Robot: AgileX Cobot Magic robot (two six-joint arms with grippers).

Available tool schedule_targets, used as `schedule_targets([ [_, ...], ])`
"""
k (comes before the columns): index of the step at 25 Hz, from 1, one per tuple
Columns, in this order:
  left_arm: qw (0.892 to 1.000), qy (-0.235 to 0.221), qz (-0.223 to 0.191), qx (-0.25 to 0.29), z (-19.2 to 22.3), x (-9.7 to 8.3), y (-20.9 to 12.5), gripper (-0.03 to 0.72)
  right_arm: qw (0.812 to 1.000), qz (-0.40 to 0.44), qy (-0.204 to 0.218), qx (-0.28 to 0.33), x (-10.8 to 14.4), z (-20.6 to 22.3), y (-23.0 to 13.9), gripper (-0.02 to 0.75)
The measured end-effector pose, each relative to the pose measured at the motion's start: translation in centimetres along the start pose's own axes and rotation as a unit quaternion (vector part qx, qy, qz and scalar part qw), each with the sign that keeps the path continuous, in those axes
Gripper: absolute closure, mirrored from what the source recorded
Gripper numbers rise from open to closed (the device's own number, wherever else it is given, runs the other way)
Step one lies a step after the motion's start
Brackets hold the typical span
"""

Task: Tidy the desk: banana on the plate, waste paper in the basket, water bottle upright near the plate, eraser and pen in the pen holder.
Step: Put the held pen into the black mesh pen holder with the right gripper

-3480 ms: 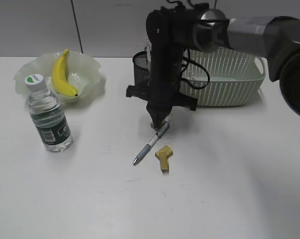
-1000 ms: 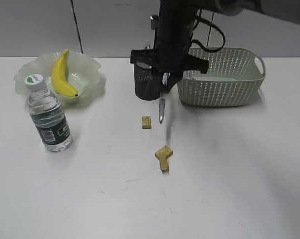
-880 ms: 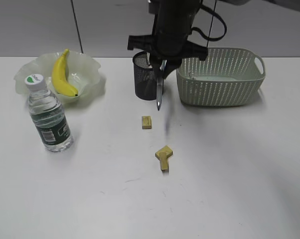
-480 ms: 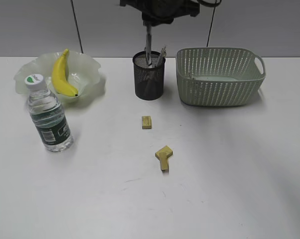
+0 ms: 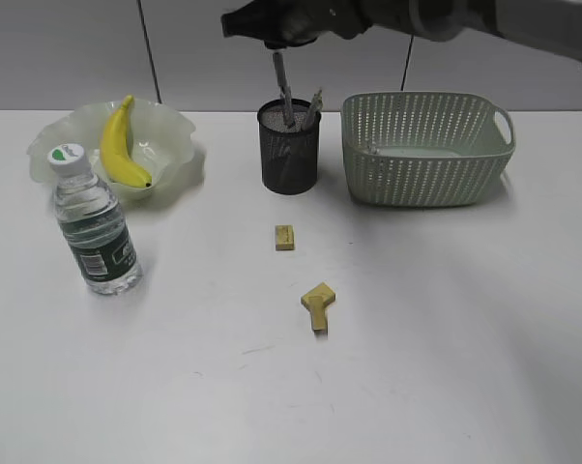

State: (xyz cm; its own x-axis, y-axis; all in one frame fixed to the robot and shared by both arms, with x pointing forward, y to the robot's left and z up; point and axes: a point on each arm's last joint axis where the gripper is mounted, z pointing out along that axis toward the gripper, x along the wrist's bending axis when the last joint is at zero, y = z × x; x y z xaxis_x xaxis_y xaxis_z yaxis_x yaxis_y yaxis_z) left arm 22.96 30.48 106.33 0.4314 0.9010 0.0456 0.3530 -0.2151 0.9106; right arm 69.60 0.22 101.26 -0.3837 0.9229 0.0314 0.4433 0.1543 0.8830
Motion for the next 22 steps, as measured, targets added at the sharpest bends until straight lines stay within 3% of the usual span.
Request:
schedule_targets([
  [15,1.000,0.000,0.000,0.000,0.0,0.0,0.0,0.448,0.998,-0.010,-0.010,0.057,-0.1,3.6,-5.0,0.612],
  [18,1.000,0.000,0.000,0.000,0.0,0.0,0.0,0.448,0.998,-0.009,-0.010,0.057,-0.1,3.6,-5.0,0.557],
  [22,1.000,0.000,0.000,0.000,0.0,0.0,0.0,0.449,0.998,0.001,-0.008,0.059,0.0,3.6,-5.0,0.401],
])
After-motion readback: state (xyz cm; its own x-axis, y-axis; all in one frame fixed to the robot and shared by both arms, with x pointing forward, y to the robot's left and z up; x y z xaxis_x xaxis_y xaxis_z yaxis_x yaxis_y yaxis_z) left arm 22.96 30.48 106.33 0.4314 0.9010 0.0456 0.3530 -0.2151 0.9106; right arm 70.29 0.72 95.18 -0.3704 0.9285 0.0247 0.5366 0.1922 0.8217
